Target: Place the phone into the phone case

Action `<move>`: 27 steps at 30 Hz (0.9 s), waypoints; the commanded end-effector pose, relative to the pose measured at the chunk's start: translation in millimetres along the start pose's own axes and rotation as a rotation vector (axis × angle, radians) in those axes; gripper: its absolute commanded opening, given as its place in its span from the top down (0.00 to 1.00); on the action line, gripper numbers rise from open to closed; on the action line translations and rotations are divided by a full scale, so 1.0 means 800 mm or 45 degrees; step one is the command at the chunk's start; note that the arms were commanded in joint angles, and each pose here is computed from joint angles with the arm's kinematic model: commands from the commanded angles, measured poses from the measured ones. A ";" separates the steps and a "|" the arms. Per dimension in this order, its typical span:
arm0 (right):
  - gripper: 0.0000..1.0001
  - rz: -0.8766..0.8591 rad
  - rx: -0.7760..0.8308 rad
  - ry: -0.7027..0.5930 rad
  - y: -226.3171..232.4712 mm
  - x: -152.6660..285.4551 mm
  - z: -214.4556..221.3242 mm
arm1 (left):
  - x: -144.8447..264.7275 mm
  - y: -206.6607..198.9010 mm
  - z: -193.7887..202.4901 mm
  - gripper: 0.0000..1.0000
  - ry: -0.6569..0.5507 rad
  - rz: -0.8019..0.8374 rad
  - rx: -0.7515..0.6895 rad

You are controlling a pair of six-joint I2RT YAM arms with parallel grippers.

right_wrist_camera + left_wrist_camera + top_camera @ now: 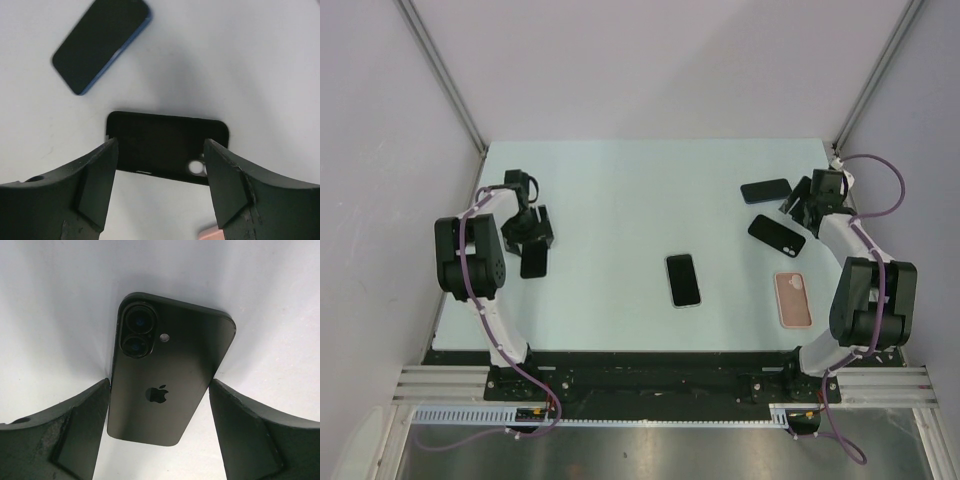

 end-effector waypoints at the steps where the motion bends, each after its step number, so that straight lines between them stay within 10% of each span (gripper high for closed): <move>1: 0.25 0.166 0.011 0.064 -0.034 -0.003 0.004 | -0.006 -0.010 0.037 0.17 0.123 0.029 -0.002; 27: 0.65 0.130 0.154 0.353 -0.071 -0.065 0.081 | -0.013 -0.036 0.068 0.17 0.224 0.028 -0.008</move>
Point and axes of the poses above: each gripper's point midway between its finger pads, its own x axis back along the fingers, its own y axis along the line the jaws close on, z = x × y, the point moved 3 cm from there along x, back along the fingers, and after that the axes turned 13 degrees about x, right-handed, at the moved point
